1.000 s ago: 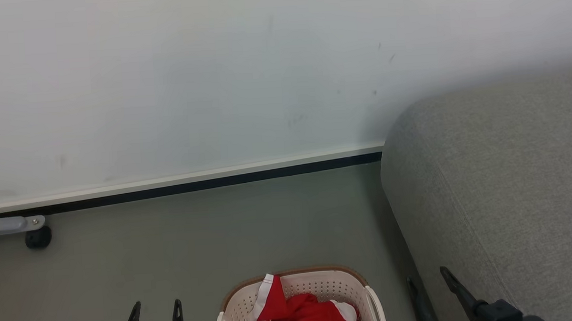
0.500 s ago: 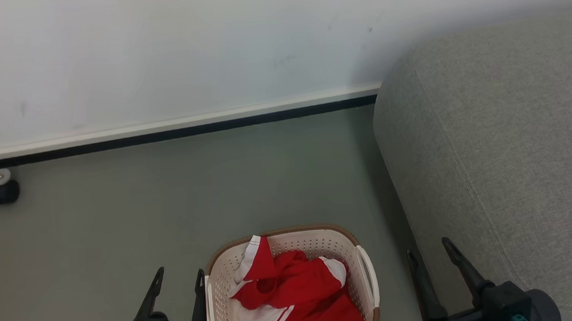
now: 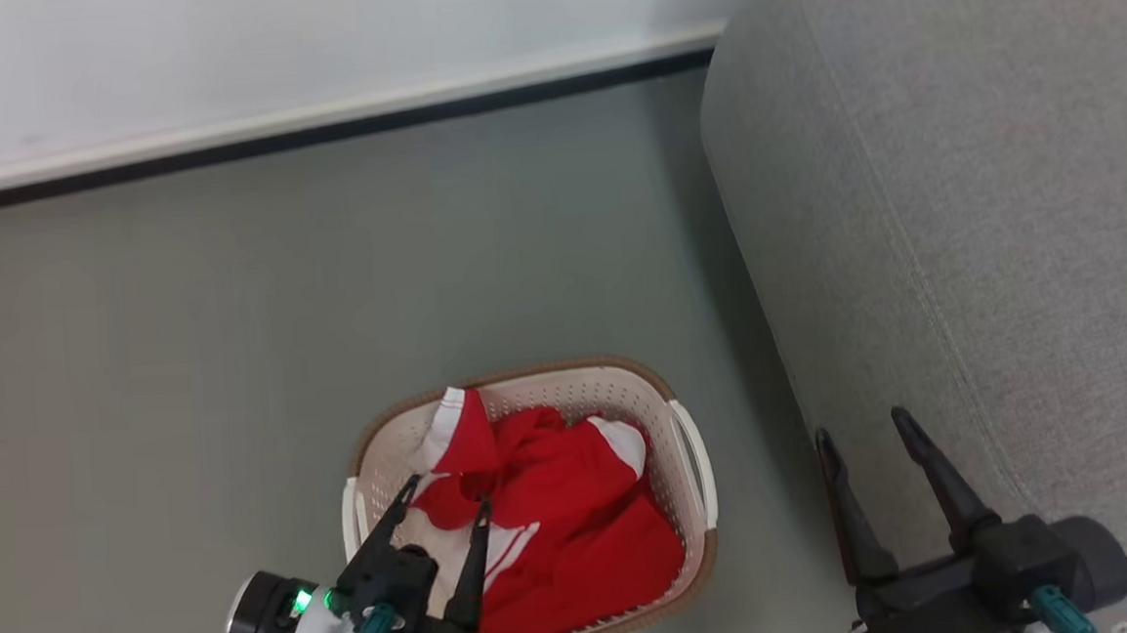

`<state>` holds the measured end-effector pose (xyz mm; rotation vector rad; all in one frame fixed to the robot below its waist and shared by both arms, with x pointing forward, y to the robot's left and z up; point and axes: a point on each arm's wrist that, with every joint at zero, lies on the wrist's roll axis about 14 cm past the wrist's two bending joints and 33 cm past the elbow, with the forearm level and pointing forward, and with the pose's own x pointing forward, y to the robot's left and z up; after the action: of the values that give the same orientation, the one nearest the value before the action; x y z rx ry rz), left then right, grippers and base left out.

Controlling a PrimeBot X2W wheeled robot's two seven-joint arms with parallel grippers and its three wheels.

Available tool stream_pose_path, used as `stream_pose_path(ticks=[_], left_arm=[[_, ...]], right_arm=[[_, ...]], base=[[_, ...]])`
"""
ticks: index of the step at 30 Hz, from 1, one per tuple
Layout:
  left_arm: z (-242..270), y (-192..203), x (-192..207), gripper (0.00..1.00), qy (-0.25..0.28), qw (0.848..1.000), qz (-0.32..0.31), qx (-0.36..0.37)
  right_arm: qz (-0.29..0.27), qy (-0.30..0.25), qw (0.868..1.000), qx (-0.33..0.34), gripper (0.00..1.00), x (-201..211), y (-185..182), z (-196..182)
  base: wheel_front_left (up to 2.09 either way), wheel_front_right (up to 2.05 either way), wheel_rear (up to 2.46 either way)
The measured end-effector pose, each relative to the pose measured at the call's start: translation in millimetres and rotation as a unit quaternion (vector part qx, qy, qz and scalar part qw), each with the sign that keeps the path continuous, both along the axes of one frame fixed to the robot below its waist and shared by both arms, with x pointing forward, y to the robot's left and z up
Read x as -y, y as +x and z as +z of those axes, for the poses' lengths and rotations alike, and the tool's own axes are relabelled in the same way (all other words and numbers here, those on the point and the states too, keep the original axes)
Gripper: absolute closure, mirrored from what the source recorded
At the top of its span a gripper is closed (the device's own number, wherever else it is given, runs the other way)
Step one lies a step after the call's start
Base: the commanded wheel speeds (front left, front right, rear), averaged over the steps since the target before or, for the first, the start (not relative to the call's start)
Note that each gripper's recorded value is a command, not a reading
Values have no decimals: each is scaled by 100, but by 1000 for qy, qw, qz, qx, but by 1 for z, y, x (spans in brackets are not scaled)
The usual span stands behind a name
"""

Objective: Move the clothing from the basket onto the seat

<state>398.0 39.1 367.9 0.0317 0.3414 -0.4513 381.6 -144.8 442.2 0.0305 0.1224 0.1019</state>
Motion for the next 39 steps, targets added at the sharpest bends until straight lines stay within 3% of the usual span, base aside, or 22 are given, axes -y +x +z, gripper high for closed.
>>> stream_pose_path(ticks=[15, 39], left_arm=[[-81, 0, 61, 0, 51, 982, -157, -88], [-179, 31, 96, 0, 63, 962, -223, -147]], right_arm=[[-24, -11, 999, 20, 0, 16, 49, -5], [-32, -43, 998, 25, 0, 27, 103, -42]], base=[[0, 0, 0], [0, 0, 0]])
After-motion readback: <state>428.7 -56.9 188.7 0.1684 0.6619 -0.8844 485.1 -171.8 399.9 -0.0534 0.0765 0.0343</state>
